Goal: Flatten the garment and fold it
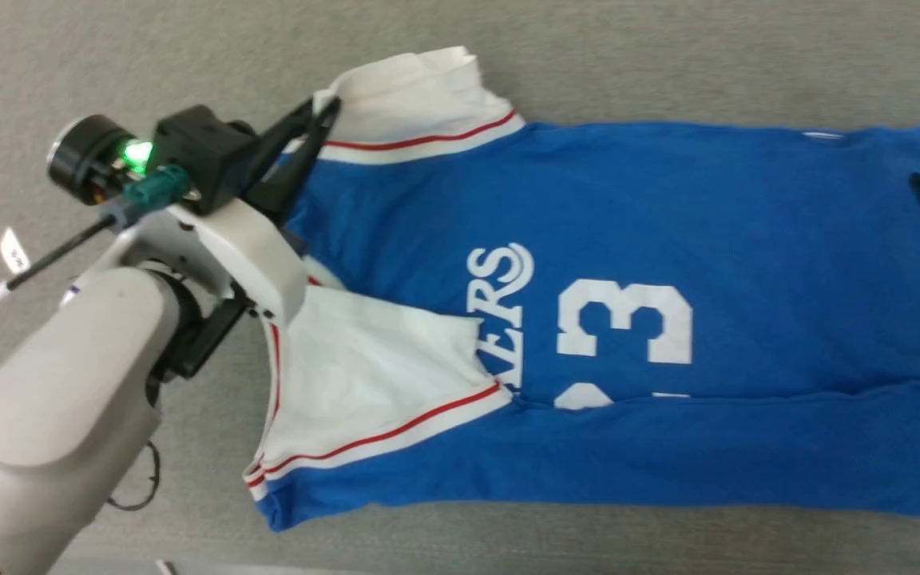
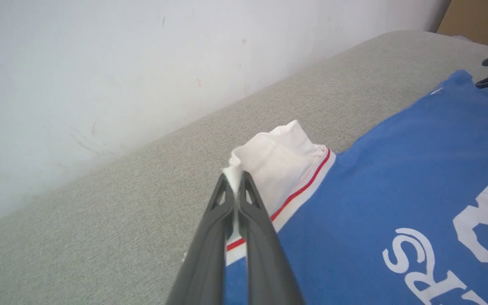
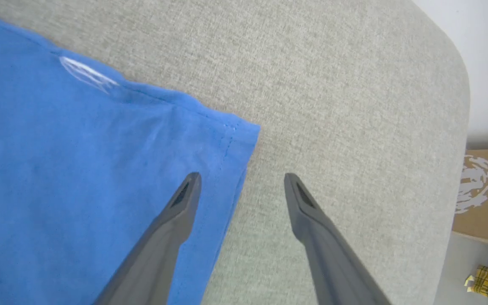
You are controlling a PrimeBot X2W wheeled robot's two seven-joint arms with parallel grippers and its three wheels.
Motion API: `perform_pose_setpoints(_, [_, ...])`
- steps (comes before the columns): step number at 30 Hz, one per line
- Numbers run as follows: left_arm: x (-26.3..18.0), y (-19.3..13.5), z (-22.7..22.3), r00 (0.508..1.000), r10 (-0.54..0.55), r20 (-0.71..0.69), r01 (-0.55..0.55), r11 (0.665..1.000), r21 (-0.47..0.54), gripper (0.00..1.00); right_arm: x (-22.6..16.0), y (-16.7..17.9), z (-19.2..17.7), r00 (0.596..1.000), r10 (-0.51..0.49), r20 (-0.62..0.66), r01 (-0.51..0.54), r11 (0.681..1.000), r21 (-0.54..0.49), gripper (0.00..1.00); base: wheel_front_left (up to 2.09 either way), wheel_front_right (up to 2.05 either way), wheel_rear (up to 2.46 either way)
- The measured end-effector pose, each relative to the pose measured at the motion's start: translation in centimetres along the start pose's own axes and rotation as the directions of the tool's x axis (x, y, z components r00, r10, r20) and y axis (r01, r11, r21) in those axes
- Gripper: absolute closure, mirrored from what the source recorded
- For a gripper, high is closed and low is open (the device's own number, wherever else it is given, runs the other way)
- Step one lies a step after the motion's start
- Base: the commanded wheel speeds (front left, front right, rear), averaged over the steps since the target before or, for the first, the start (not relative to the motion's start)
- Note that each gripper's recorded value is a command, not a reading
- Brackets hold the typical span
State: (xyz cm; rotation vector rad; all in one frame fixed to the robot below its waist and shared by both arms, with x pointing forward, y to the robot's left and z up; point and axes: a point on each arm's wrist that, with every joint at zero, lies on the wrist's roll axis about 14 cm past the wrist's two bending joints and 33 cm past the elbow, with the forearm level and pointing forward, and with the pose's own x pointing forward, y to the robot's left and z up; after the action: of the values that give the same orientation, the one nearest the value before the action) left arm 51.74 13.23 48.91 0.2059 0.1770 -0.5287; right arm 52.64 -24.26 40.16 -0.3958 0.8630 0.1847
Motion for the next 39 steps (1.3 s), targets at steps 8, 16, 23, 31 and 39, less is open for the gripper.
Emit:
perform_pose_setpoints(8, [-0.7,0.1,-1.5,0.999,0.016,-0.031,-0.016,1.0,-0.022,1.0,3.8,1.2,0.0,0.997,0.014,-0.07,-0.02,0.996,-0.089,0.0,0.0,0.0,0.0])
perform_pose_setpoints(16, [-1.2,0.4,-2.2,0.998,0.046,-0.033,-0.047,0.998,-0.039,1.0,4.4,2.5,0.2,0.997,0.046,-0.058,-0.052,0.994,-0.1,1.0,0.0,0.0,0.0])
perform_pose_setpoints(23, [-3.1,1.0,-1.3,0.993,0.119,0.002,-0.118,0.987,-0.106,1.0,2.2,1.7,1.1,0.998,0.028,0.059,-0.024,0.997,-0.077,1.0,0.0,0.0,0.0])
perform_pose_setpoints(31, [-7.7,0.9,0.0,0.977,0.211,0.021,-0.202,0.959,-0.199,1.0,-3.4,0.7,1.8,0.97,-0.006,0.244,0.007,1.0,-0.002,1.0,0.0,0.0,0.0])
perform_pose_setpoints(39, [-12.6,-2.3,-1.8,0.98,0.18,-0.09,-0.198,0.934,-0.298,1.0,-8.5,1.6,-1.6,0.95,-0.024,0.31,-0.005,0.995,0.095,1.0,0.0,0.0,0.0])
